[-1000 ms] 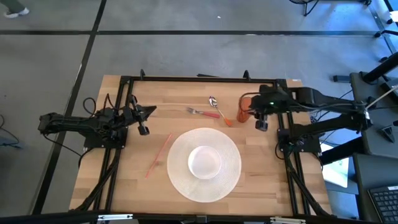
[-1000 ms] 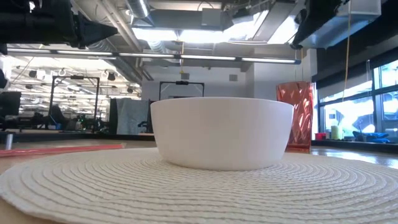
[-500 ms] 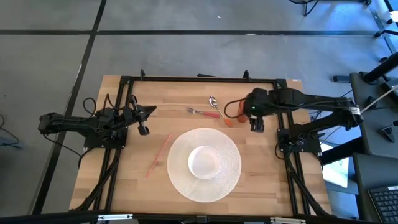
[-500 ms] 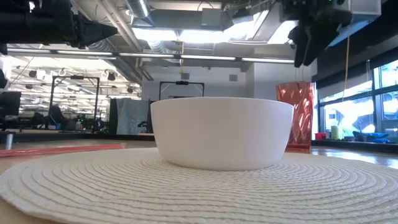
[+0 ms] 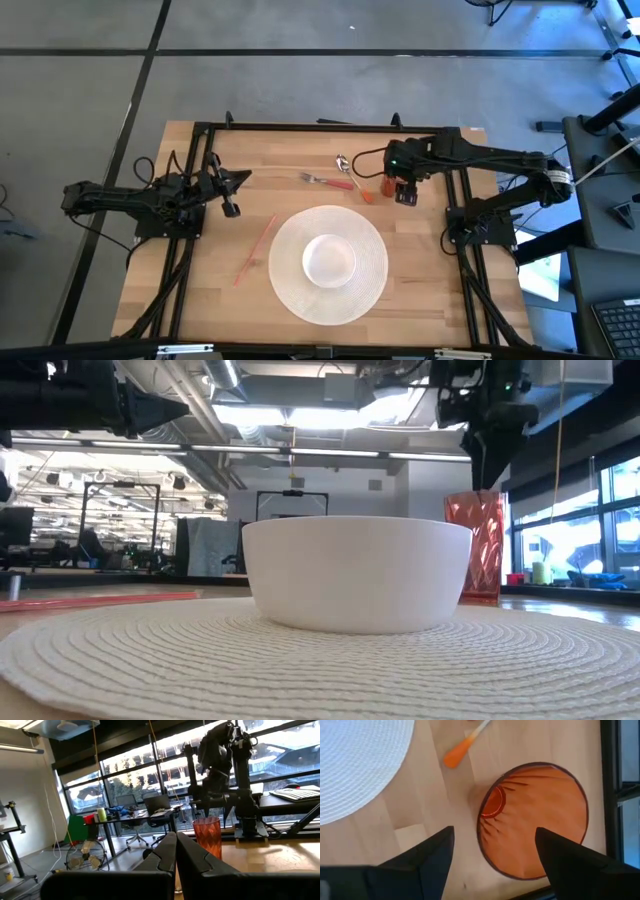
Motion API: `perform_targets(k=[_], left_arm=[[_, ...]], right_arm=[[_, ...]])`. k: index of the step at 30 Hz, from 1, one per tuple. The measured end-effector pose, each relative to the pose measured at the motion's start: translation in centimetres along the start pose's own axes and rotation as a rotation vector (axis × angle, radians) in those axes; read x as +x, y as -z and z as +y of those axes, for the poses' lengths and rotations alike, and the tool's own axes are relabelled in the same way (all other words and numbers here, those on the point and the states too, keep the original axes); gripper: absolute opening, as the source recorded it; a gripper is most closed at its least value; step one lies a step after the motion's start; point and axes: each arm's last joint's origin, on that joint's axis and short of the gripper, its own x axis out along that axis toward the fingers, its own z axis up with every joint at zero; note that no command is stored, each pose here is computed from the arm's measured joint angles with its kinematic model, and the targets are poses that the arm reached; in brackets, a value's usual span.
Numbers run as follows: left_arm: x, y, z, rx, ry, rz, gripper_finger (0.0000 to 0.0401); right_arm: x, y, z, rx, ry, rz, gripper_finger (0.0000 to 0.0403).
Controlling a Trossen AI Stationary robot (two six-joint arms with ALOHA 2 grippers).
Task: Pick & Place Utensil
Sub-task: Put the orange cup on the white mat to the right of the white bowl
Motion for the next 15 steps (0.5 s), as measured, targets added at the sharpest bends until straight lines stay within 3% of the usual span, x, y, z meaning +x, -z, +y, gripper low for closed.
perform_targets(k=[9,15], left_arm=[[0.0,0.0,0.0,-0.023,0.0,0.0,0.0006],[0.0,0.0,0.0,-0.024,0.0,0.0,0.0006]], right_arm=[[1.6,-0.6,-0.7,0.035,-0.003,0.064,0.0272],[2.2,-0.9,-0.5,0.014,-0.026,0.086,0.0227]])
